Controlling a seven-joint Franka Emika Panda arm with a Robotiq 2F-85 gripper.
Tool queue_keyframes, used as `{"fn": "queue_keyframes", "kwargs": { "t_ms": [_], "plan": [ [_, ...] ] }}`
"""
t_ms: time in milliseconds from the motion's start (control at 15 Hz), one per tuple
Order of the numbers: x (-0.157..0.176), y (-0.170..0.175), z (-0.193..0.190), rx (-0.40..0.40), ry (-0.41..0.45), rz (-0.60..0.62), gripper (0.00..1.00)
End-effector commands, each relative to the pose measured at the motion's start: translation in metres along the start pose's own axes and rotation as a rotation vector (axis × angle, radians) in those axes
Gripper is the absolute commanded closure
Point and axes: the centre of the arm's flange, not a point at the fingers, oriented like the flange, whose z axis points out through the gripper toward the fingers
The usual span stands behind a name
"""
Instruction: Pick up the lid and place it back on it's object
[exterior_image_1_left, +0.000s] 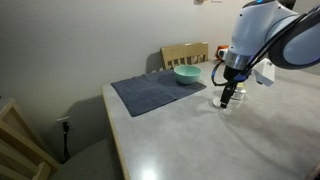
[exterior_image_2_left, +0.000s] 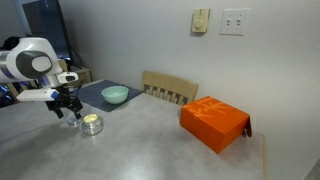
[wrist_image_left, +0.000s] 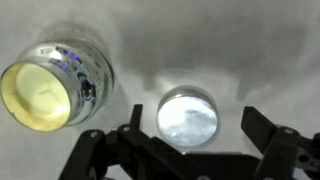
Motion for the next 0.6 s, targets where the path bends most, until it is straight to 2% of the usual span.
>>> {"fn": "queue_keyframes", "kwargs": {
  "t_ms": [0,267,333,533],
  "plan": [
    [0.013,0.017,-0.001,0.078,0.071,0.009,0.00],
    [0.015,0.015,0.000,0.157,0.086,0.077,0.00],
    [0.013,0.011,0.000,0.155,0.081,0.102,0.00],
    [0.005,-0.003,0.000,0.063,0.075,0.150,0.00]
  ]
}}
